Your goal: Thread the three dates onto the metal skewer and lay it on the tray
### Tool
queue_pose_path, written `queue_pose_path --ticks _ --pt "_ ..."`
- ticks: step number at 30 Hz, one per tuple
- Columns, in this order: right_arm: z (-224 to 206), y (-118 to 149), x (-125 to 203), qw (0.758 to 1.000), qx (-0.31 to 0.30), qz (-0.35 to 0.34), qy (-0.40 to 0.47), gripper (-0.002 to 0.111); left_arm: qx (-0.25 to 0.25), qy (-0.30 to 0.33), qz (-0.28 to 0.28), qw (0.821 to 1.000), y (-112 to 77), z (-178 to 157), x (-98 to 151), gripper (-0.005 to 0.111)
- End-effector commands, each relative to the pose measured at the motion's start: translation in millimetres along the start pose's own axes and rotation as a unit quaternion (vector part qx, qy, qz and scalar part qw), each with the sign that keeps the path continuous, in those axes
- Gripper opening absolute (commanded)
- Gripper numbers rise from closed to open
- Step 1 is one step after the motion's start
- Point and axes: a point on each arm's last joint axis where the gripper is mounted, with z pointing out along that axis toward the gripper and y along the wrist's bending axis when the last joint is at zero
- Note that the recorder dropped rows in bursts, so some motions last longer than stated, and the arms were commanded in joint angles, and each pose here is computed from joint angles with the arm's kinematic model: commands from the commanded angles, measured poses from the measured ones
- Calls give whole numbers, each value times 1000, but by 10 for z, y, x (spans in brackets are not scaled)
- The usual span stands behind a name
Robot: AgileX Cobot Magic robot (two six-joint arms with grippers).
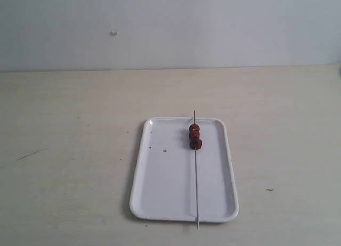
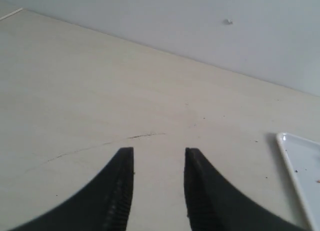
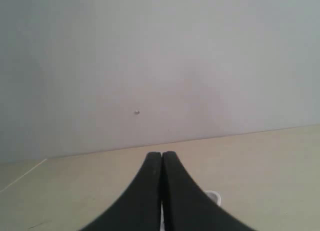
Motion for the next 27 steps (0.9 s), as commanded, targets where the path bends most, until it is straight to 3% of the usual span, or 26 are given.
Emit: queue_pose_path --ticks 1,27 --pt "-5 2 -1 1000 -1 -1 -2 0 -6 4 -17 1000 11 -2 17 35" --pt "-5 2 -1 1000 -1 -2 -2 0 -15 3 7 1000 26 -2 15 35"
